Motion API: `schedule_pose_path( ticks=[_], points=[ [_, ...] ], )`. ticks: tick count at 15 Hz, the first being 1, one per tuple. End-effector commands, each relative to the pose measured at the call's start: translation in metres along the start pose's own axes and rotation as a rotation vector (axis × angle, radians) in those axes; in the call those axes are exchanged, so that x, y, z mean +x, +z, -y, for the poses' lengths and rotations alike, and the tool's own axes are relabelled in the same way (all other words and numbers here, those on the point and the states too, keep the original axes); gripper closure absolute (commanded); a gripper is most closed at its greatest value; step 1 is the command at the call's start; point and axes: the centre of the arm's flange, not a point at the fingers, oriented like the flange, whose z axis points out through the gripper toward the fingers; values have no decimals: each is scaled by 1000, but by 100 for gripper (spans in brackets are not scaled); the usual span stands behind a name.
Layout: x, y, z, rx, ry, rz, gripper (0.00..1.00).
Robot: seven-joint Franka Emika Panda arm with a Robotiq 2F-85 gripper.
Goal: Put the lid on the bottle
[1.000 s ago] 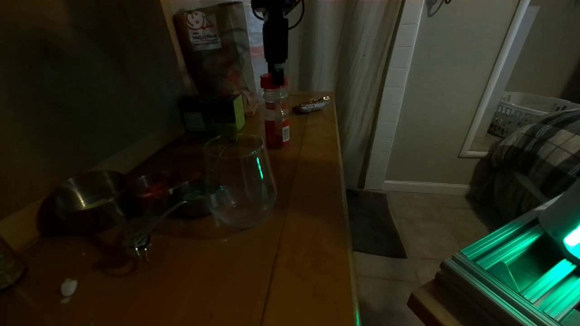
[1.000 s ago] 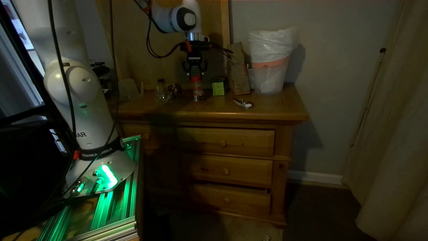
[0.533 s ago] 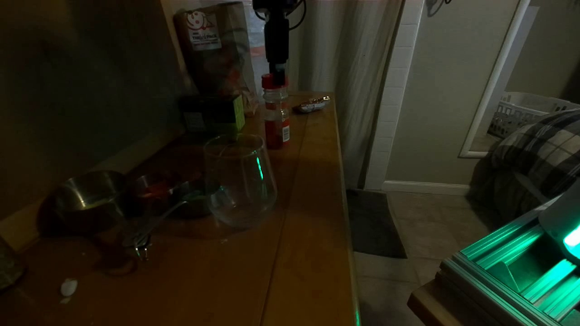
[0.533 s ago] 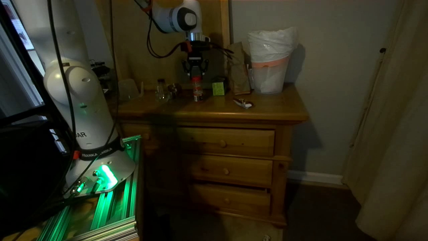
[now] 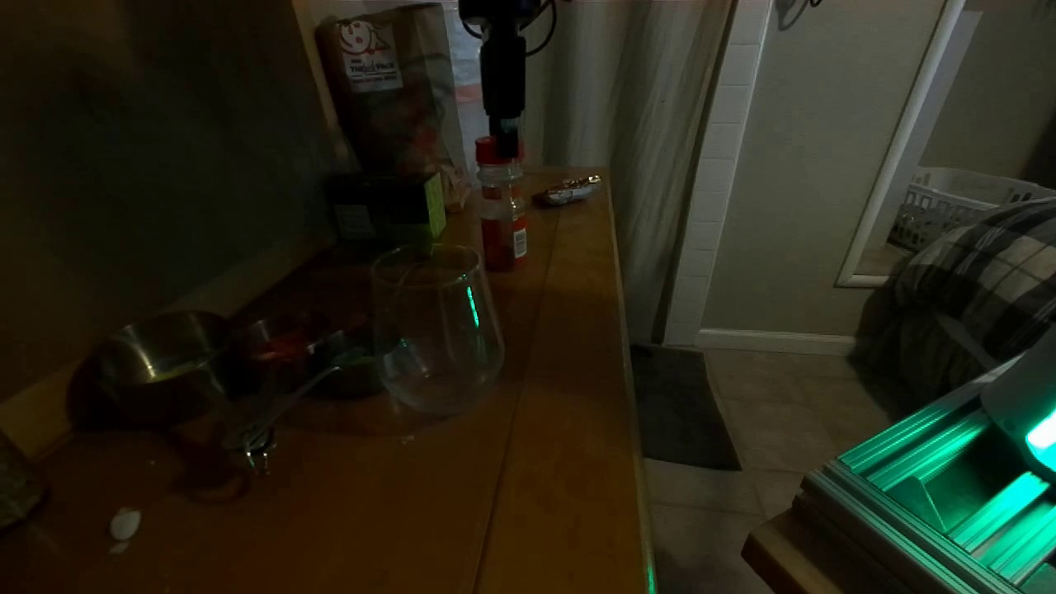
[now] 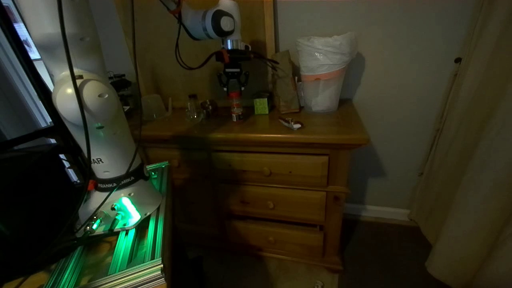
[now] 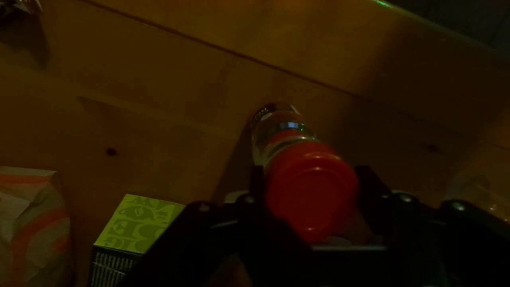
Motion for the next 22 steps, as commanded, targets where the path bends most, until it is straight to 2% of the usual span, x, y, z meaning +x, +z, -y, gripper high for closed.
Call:
schedule_pose_path(
  ticks=[1,2,3,4,6,8,13,19,22],
  points=[
    [0,4,0,-15,10,-2,67],
    [0,5,0,-14,11,-2,67],
    [-1,5,0,-10,13,-2,17],
    [0,4,0,-13,14,-3,16],
    [0,1,1,-17,15,-3,3],
    [0,-2,2,-19,13,-4,0],
    [-2,-24,10,-33,33,5,0],
    [-22,-84,44,-99,116,-31,0],
    [-41,-113,69,-136,132,-79,0]
  ],
)
